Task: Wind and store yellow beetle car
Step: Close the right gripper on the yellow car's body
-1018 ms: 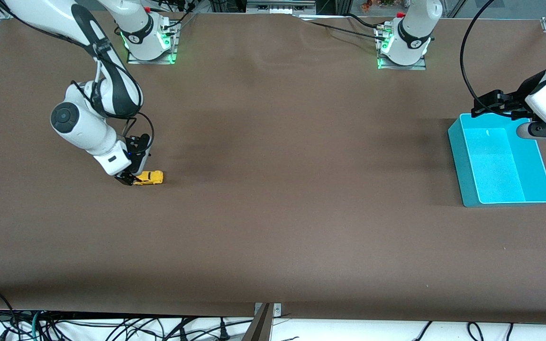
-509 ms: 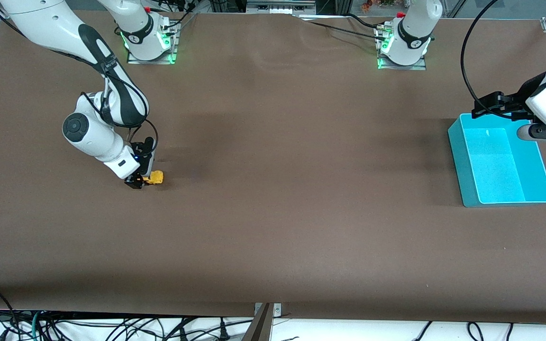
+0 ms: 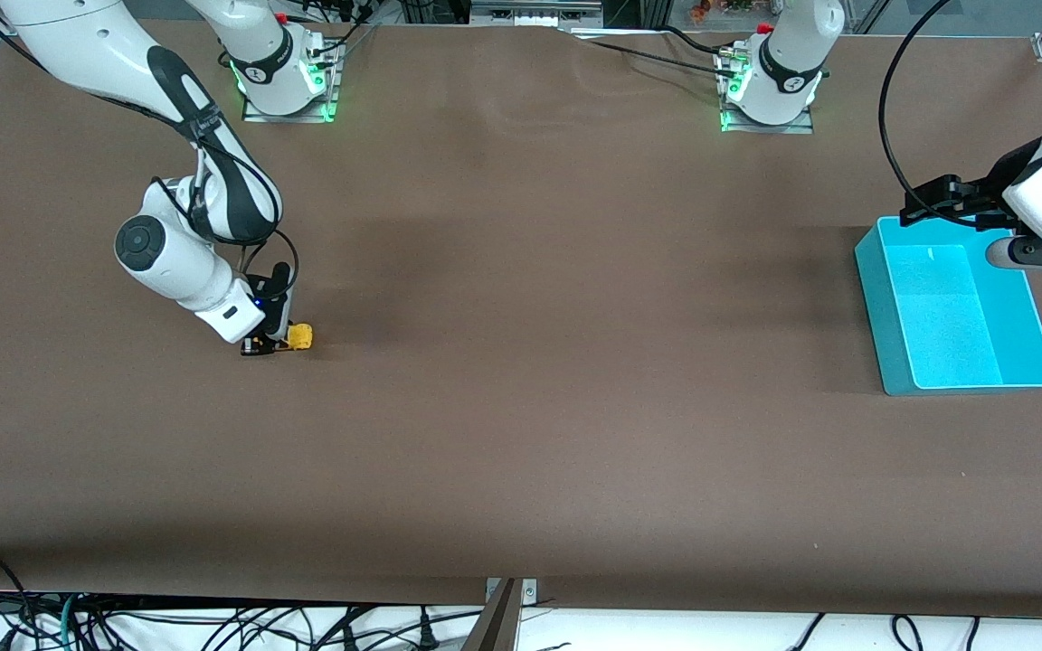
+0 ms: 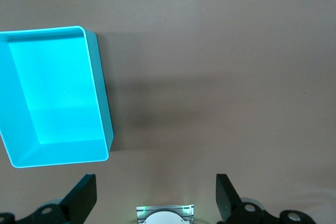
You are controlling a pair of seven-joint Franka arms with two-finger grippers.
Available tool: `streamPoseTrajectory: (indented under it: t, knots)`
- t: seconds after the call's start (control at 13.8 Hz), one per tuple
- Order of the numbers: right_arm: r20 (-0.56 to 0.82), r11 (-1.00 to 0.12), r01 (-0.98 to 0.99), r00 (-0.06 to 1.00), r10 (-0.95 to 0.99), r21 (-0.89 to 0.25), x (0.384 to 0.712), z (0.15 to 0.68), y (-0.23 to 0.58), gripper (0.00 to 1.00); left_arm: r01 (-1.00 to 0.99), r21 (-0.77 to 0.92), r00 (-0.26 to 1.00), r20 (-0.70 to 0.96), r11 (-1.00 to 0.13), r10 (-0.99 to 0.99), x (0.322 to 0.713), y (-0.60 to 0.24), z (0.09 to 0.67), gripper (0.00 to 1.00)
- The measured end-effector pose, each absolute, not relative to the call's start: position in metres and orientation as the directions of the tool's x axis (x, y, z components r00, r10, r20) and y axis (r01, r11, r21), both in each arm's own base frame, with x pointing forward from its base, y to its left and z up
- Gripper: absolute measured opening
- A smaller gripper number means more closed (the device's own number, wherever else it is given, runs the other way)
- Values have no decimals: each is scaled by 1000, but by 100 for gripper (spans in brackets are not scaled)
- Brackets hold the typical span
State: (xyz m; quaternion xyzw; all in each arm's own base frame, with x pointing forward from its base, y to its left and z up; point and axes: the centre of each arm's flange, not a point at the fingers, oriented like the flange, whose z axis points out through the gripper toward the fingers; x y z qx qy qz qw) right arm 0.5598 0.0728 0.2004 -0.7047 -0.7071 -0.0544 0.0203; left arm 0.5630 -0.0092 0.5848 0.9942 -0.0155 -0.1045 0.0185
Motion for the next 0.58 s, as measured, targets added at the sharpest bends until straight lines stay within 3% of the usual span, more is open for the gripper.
streamPoseTrajectory:
  t: [0.58]
  knots:
    - [103, 62, 997, -68, 992, 55, 560, 200, 73, 40, -26, 40, 977, -208, -999, -34, 563, -9, 584, 100]
